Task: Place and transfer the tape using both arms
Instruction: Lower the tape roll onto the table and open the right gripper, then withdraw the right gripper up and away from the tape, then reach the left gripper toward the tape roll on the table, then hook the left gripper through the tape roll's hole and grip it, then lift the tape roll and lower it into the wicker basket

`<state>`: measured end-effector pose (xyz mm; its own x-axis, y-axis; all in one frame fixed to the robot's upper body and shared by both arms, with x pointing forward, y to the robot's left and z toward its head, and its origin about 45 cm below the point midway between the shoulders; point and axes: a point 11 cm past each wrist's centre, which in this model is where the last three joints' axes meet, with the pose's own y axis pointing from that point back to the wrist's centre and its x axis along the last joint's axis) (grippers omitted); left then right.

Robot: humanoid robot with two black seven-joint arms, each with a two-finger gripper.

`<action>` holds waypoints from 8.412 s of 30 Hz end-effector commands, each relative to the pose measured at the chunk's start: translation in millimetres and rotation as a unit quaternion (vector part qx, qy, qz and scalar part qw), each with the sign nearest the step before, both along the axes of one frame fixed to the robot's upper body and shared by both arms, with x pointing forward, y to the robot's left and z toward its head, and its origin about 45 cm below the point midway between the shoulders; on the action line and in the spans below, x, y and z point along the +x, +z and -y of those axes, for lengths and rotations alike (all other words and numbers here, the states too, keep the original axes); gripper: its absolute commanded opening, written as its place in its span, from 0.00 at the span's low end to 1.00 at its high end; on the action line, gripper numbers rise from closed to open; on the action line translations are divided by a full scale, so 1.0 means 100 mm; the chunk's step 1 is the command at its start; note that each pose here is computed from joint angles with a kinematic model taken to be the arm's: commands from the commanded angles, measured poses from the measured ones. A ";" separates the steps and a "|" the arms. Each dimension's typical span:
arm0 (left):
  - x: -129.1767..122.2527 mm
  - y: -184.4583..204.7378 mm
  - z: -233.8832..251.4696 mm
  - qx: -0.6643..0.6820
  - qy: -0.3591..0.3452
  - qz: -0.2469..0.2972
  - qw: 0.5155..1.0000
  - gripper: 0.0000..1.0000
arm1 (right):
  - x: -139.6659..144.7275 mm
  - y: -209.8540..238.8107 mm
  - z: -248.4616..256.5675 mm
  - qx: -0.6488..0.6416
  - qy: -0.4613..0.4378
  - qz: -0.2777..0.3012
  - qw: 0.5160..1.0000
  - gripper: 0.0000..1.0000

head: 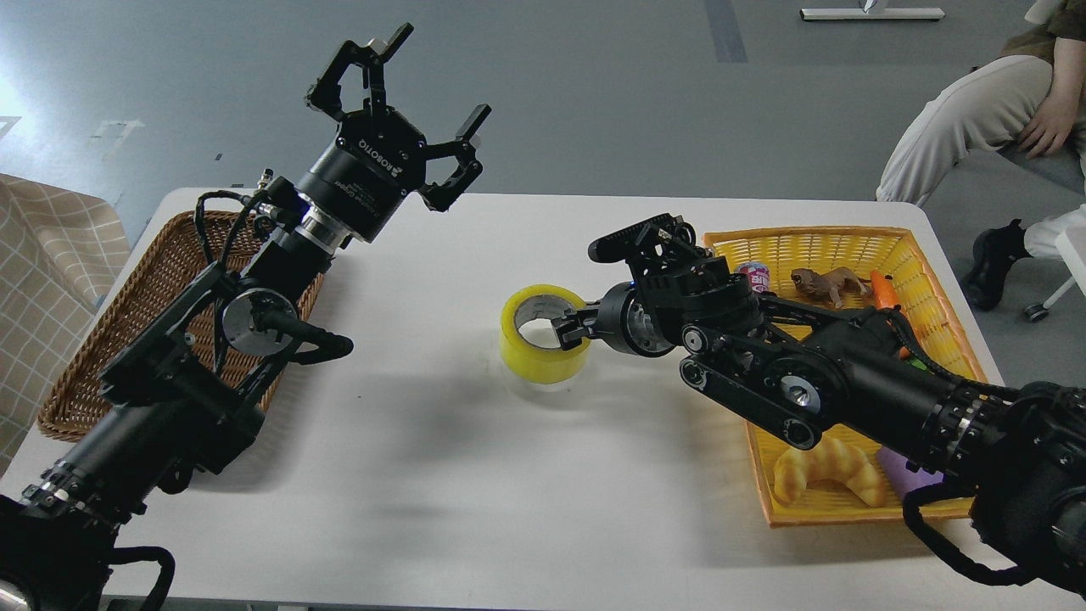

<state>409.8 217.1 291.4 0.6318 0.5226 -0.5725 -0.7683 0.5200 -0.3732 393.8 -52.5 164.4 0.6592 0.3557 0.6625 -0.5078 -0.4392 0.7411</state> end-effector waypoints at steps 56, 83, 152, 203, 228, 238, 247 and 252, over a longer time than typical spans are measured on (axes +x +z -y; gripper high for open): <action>-0.02 -0.02 0.00 0.001 -0.002 -0.001 1.000 0.98 | -0.23 -0.29 0.04 0.012 -0.009 -0.041 0.999 0.99; -0.01 -0.07 0.03 0.011 -0.005 -0.007 1.000 0.98 | -0.09 1.31 0.71 0.135 0.002 0.102 0.986 1.00; -0.38 -0.40 0.09 0.760 -0.065 0.301 0.573 0.98 | -0.02 1.28 2.39 0.828 -0.295 -0.208 0.430 0.99; -0.43 -1.55 0.71 0.849 -0.195 0.296 0.390 0.97 | -0.30 0.63 2.74 0.806 -0.381 -0.206 0.402 0.99; -0.41 -1.49 0.67 0.856 -0.193 0.302 0.372 0.00 | -0.29 0.67 2.76 0.813 -0.375 -0.199 0.398 1.00; 0.04 -0.72 0.63 0.858 -0.131 0.312 0.386 0.00 | -0.27 0.76 2.84 0.825 -0.367 -0.183 0.390 0.99; 0.28 -0.24 0.33 0.868 -0.091 0.302 0.384 0.00 | -0.27 0.76 2.84 0.825 -0.367 -0.183 0.389 0.99; 0.34 -0.17 -0.15 0.890 -0.076 0.265 0.364 0.00 | -0.27 0.76 2.84 0.825 -0.366 -0.183 0.390 0.99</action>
<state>441.3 206.7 270.0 0.5003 -0.2959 0.8137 -0.7252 0.3704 0.5805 366.6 -336.5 240.4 0.3403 -0.7281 -0.5950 -0.9380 -0.3068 -0.1611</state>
